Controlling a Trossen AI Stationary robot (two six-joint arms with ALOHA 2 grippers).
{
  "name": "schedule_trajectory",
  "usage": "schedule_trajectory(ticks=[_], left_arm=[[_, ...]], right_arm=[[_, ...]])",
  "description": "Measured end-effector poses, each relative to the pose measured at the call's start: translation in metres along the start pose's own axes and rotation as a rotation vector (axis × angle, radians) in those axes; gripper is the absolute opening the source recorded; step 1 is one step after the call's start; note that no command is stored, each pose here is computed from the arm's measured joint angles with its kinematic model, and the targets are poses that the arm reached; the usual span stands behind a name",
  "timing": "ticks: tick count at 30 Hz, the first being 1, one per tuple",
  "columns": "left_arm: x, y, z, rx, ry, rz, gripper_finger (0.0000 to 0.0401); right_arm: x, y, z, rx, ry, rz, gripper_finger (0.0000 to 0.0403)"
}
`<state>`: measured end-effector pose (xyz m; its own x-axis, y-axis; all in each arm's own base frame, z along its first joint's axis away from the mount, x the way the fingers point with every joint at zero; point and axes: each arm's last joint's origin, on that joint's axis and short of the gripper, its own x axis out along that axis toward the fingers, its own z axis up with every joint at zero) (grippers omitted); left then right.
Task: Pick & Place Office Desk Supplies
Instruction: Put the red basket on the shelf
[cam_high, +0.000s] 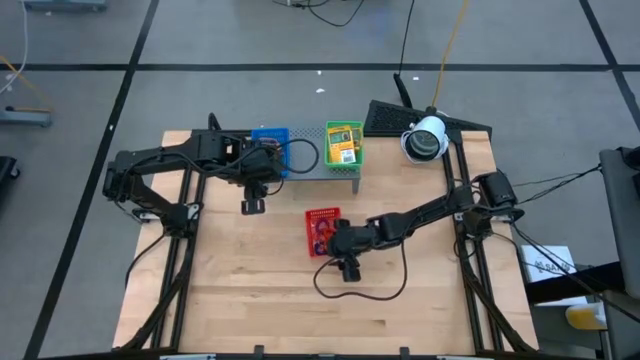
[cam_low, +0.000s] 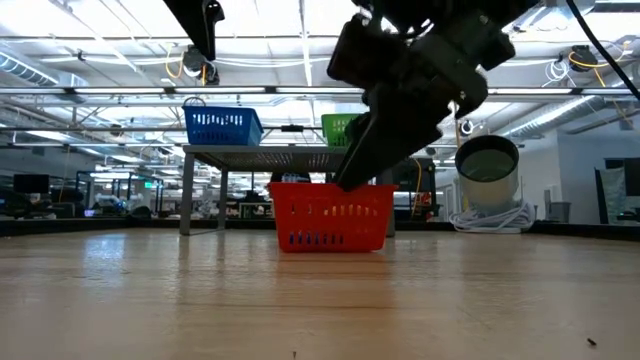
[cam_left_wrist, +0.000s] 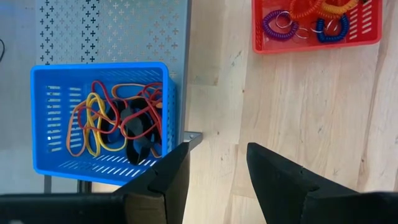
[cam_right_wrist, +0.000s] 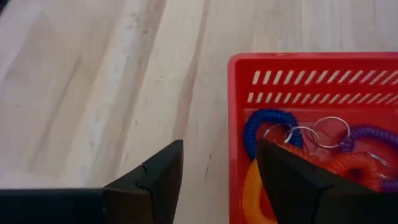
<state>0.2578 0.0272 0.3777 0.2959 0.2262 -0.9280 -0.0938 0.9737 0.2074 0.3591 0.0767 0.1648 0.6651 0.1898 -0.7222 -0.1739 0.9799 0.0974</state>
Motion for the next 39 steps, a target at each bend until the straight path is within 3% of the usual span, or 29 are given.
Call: schedule_trajectory(ticks=[16, 23, 27, 30, 32, 39], left_arm=[[0.0, 0.0, 0.0, -0.002, 0.004, 0.0, 0.017], [0.0, 0.0, 0.0, -0.003, 0.005, -0.001, 0.017], [0.0, 0.0, -0.001, -0.003, 0.006, -0.001, 0.017], [0.0, 0.0, -0.001, -0.003, 0.012, 0.0, 0.017], [0.0, 0.0, -0.001, -0.003, 0.015, 0.002, 0.017], [0.0, 0.0, -0.002, -0.004, 0.019, 0.007, 0.017]], right_arm=[[0.004, -0.002, -0.002, -0.025, 0.008, -0.004, 0.0148], [0.016, -0.005, -0.012, -0.116, 0.061, -0.051, 0.013], [0.029, -0.006, -0.02, -0.096, 0.09, -0.061, 0.0095], [0.03, -0.006, -0.02, -0.073, 0.08, -0.059, 0.0035], [0.028, -0.006, -0.018, -0.073, 0.075, -0.061, 0.001], [-0.014, 0.004, 0.008, -0.065, -0.052, -0.096, 0.0001]])
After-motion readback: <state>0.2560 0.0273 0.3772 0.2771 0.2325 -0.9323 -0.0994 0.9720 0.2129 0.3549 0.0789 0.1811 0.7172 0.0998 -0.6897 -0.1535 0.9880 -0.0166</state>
